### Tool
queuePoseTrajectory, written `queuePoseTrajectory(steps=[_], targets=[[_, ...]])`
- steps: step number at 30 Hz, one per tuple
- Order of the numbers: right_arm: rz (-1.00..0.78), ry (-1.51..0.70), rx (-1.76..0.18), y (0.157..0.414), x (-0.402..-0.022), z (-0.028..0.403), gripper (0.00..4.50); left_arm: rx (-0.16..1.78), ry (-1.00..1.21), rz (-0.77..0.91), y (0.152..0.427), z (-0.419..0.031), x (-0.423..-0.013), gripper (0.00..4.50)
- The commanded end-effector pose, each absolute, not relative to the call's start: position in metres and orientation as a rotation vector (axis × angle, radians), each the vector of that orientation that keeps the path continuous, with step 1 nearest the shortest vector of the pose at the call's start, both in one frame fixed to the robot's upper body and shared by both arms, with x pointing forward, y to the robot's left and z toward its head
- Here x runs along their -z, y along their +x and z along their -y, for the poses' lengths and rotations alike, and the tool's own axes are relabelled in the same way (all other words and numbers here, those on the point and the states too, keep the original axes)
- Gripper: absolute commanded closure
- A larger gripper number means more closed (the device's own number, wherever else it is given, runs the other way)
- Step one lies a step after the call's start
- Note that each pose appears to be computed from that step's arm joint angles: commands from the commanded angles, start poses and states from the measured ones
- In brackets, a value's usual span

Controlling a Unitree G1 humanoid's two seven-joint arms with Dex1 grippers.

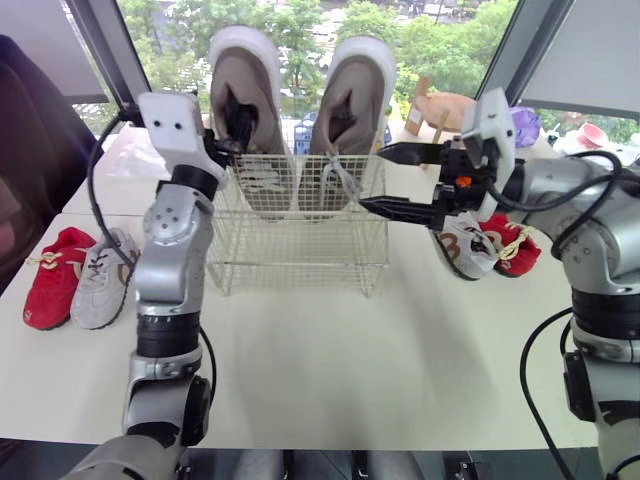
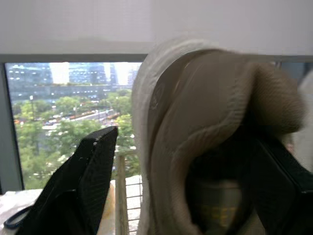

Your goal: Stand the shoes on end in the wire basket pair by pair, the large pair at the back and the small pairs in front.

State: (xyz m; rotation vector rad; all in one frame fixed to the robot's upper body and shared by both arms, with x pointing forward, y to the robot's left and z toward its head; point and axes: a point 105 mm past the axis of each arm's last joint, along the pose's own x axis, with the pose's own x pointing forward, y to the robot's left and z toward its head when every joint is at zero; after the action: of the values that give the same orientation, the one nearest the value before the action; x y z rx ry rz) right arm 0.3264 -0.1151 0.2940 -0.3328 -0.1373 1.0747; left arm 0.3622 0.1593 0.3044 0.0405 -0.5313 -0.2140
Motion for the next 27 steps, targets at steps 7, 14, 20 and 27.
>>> queuePoseTrajectory(steps=[7,14,20,27], targets=[[0.205,-0.078,-0.653,0.357,-0.275,0.211,0.0,0.498,-0.12,0.273,0.289,-0.196,-0.283,0.33],[0.161,-0.069,-0.321,0.372,-0.213,0.255,0.0,0.771,-0.215,0.098,0.253,-0.141,-0.246,0.04],[0.092,-0.103,-0.242,0.363,-0.172,0.262,0.0,0.841,-0.365,-0.013,0.234,-0.109,-0.207,0.04],[0.025,-0.133,-0.241,0.359,-0.145,0.261,0.0,0.818,-0.322,-0.029,0.245,-0.1,-0.193,0.04]])
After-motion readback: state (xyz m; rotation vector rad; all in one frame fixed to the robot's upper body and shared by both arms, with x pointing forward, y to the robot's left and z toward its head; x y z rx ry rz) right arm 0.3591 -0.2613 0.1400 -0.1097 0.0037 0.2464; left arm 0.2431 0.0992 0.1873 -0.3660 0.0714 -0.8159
